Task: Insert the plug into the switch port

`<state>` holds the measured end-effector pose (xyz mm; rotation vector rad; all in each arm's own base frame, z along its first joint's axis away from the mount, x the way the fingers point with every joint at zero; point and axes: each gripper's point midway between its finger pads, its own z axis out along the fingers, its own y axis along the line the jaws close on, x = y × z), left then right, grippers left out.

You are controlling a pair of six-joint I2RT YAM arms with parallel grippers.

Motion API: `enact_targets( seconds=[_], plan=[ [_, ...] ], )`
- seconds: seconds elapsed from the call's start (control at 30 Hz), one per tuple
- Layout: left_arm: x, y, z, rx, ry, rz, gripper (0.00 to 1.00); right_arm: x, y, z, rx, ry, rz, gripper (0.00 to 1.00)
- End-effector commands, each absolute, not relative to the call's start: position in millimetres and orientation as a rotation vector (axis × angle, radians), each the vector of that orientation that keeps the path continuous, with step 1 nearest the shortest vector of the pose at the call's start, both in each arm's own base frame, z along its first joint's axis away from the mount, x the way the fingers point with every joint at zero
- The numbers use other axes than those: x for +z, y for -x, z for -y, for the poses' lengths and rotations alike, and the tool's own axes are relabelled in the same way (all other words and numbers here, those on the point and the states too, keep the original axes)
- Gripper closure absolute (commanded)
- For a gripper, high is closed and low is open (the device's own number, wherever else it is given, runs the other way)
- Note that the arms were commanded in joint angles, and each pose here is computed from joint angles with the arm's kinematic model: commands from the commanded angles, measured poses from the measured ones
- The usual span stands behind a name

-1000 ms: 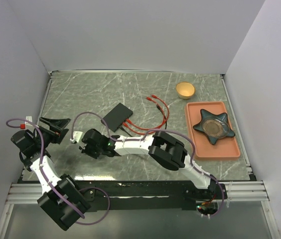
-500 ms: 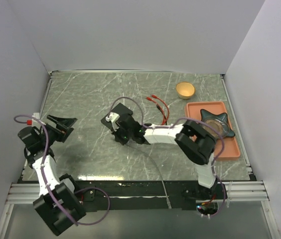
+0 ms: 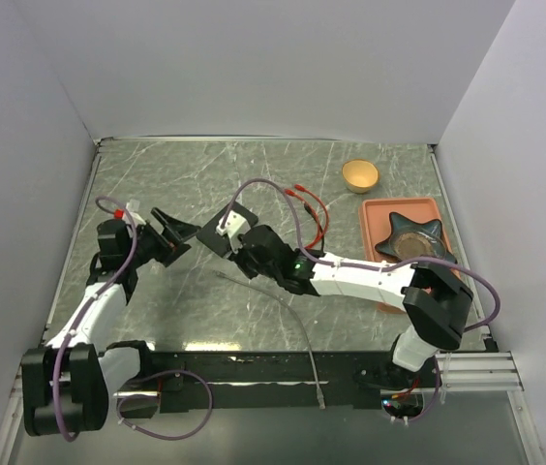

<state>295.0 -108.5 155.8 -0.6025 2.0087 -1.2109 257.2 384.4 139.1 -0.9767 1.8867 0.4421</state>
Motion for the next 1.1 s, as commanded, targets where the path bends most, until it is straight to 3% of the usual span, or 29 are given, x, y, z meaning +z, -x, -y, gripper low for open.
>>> enact_targets(
  seconds=[0.0, 0.07, 0.1, 0.13, 0.2, 0.3, 0.67, 0.73, 0.87, 0.97, 1.07],
  plan=[
    [185, -317, 115, -1.159, 0.55, -1.936, 0.02, 127, -259, -381, 0.373, 1.001, -1.915, 0.92],
    [184, -317, 112, -1.135, 0.565, -1.939, 0.02, 116, -259, -388, 0.397, 1.013, -1.923, 0.72],
    [182, -317, 111, -1.115, 0.562, -1.944, 0.02, 111, -255, -393, 0.428, 1.023, -1.93, 0.53],
    [184, -318, 109, -1.099, 0.565, -1.948, 0.02, 110, -255, -398, 0.449, 1.024, -1.928, 0.47],
    [180, -317, 104, -1.055, 0.585, -1.963, 0.02, 98, -252, -408, 0.481, 1.048, -1.954, 0.4],
    [178, -317, 100, -1.026, 0.604, -1.966, 0.01, 85, -256, -425, 0.505, 1.072, -1.972, 0.4],
    [171, -318, 89, -0.997, 0.613, -1.976, 0.01, 46, -263, -454, 0.531, 1.13, -2.017, 0.51],
    [169, -318, 85, -0.989, 0.627, -1.97, 0.01, 41, -263, -455, 0.526, 1.131, -2.026, 0.68],
    [167, -317, 77, -0.984, 0.638, -1.961, 0.01, 20, -261, -452, 0.509, 1.148, -2.064, 0.76],
    [166, -317, 70, -0.964, 0.648, -1.953, 0.01, 16, -263, -452, 0.499, 1.15, -2.077, 0.97],
    [161, -317, 69, -0.964, 0.651, -1.968, 0.01, 25, -268, -448, 0.51, 1.115, -2.062, 1.0]
  ],
)
